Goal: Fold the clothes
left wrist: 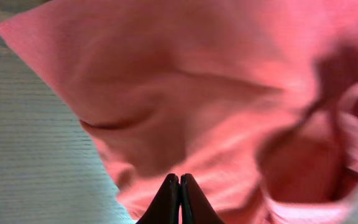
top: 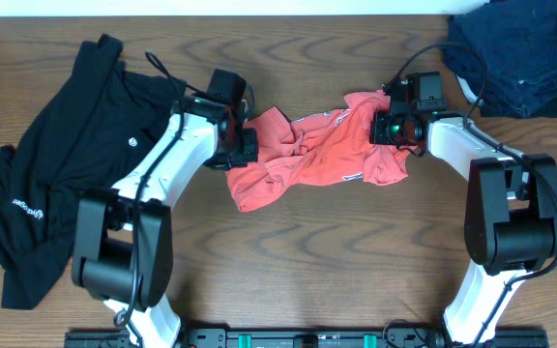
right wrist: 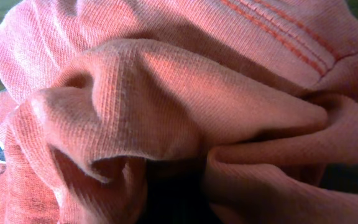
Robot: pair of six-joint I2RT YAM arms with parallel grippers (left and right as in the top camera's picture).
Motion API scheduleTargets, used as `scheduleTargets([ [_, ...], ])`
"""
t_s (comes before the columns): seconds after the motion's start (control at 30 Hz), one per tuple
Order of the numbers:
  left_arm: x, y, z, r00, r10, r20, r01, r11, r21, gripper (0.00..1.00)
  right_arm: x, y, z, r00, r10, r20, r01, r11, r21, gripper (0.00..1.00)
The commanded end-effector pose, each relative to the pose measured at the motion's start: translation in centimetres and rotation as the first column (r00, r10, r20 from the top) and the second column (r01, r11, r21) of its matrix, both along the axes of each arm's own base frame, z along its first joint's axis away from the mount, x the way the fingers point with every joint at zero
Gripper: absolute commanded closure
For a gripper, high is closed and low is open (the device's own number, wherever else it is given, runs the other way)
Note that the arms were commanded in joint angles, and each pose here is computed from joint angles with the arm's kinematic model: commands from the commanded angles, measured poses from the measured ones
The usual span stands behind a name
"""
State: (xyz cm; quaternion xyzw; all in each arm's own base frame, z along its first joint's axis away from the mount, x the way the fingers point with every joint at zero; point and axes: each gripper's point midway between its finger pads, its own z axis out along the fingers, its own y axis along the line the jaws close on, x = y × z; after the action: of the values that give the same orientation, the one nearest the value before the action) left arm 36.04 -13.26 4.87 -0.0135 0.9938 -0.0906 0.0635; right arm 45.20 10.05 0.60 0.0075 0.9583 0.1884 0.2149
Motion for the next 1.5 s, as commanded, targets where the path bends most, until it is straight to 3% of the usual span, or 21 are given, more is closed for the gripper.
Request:
scheduleTargets([
  [0.0,-0.1,2.1,-2.3,0.999,0.017,-0.031,-0.013,0.993,0.119,0.94,-0.6,0.3,-1.1,0.999,0.001,-0.041,-0.001,1.000,0.013,0.99],
  [0.17,0.6,4.1,-4.3,0.998,0.045,-0.035,-0.037,0.978,0.205,0.94,-0.6,0.3,-1.1,0.999,0.001,-0.041,-0.001,1.000,0.014,0.99],
  [0.47,4.5,5.0,-6.5,0.994,0.090,0.069,-0.100,0.980,0.174,0.94,-0.3,-0.5,-1.2,1.000,0.019,-0.020,-0.020,0.999,-0.044,0.97],
  [0.57,5.8,5.2,-6.5,0.990,0.077,0.116,-0.096,0.981,0.167,0.94,0.0,-1.1,-0.3,0.999,0.033,0.002,-0.033,0.997,-0.069,0.86],
  [0.7,7.0,6.0,-6.2,0.983,0.087,0.163,-0.114,0.980,0.165,0.94,0.6,-2.1,3.0,0.999,0.022,0.037,-0.019,0.997,-0.072,0.62],
  [0.93,6.3,7.0,-6.1,0.986,0.107,0.129,-0.128,0.976,0.175,0.94,-0.6,-5.8,8.6,0.998,-0.045,0.055,0.050,0.994,-0.094,0.27],
  [1.0,6.0,7.0,-6.1,0.987,0.106,0.121,-0.126,0.976,0.177,0.94,-1.0,-7.0,8.3,0.998,-0.056,0.035,0.059,0.994,-0.090,0.23],
  [1.23,5.4,7.1,-6.3,0.990,0.105,0.096,-0.121,0.976,0.181,0.92,-1.9,-6.5,5.0,0.994,0.109,-0.014,-0.109,0.994,-0.032,0.11],
  [1.47,5.4,7.1,-6.3,0.990,0.105,0.094,-0.121,0.976,0.181,0.75,-2.3,-5.2,0.9,0.984,0.157,-0.080,-0.154,0.987,0.037,0.02],
])
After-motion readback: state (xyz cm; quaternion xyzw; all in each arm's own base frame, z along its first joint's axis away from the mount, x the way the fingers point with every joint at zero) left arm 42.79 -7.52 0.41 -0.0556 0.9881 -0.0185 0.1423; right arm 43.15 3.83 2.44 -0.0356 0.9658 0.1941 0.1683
